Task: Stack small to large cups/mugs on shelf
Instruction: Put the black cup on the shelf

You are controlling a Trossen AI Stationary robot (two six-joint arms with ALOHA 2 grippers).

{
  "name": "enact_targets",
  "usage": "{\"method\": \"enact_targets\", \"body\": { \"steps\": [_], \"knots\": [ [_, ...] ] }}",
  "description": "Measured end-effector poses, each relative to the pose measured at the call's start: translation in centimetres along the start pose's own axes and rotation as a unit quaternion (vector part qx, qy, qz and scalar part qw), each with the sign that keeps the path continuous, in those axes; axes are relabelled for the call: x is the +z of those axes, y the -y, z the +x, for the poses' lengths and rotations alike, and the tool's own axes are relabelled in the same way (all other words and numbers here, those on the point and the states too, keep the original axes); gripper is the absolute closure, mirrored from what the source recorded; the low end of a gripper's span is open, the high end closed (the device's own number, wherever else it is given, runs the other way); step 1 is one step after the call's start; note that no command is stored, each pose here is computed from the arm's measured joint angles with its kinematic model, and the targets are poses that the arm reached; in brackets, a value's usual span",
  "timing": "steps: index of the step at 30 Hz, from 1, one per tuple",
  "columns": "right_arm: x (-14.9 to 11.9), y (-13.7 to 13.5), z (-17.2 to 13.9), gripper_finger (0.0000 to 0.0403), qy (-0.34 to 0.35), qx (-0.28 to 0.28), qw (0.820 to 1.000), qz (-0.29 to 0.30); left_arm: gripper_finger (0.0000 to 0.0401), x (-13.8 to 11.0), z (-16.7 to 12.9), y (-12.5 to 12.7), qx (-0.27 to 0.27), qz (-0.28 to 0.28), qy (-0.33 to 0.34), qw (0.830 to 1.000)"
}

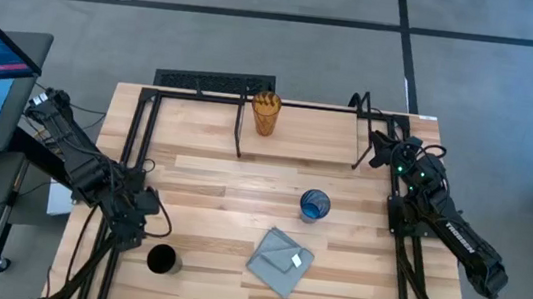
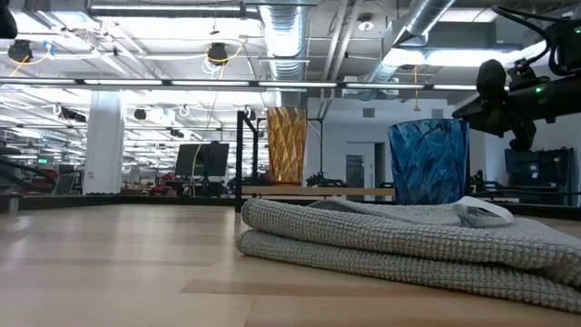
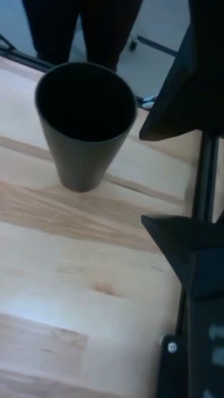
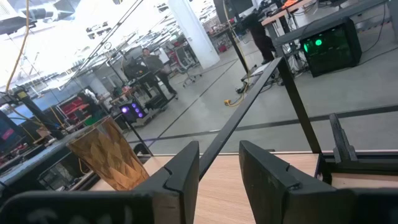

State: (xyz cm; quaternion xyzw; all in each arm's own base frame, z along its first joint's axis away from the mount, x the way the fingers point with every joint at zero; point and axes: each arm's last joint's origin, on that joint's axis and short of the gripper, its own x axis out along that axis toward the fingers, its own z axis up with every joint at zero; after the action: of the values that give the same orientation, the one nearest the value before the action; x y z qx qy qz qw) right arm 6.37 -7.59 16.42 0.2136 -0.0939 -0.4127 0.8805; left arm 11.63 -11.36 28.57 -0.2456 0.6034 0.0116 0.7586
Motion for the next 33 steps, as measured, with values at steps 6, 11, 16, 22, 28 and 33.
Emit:
{"method": "enact_targets", "body": {
  "steps": [6,11,16,22,28,33],
  "knots": [
    [0.0,0.0,0.0,0.0267,0.0,0.0,1.0,0.0,0.0193,0.6,0.1,0.8,-0.033,0.012,0.033,0.999],
    [0.0,0.0,0.0,0.0267,0.0,0.0,1.0,0.0,0.0193,0.9,0.2,1.2,-0.04,0.039,0.056,0.997],
    [0.0,0.0,0.0,0.0267,0.0,0.0,1.0,0.0,0.0193,1.1,1.5,1.3,0.015,0.052,0.05,0.997],
    [0.0,0.0,0.0,0.0267,-0.001,0.0,1.0,0.0,0.0193,1.4,3.3,2.4,0.03,0.067,0.007,0.997],
    [0.0,0.0,0.0,0.0267,0.0,0.0,1.0,0.0,0.0193,1.9,3.5,3.2,0.041,0.069,0.019,0.997],
    [0.0,0.0,0.0,0.0267,0.0,0.0,1.0,0.0,0.0193,2.0,4.6,3.5,0.061,0.068,0.008,0.996]
  ]
}}
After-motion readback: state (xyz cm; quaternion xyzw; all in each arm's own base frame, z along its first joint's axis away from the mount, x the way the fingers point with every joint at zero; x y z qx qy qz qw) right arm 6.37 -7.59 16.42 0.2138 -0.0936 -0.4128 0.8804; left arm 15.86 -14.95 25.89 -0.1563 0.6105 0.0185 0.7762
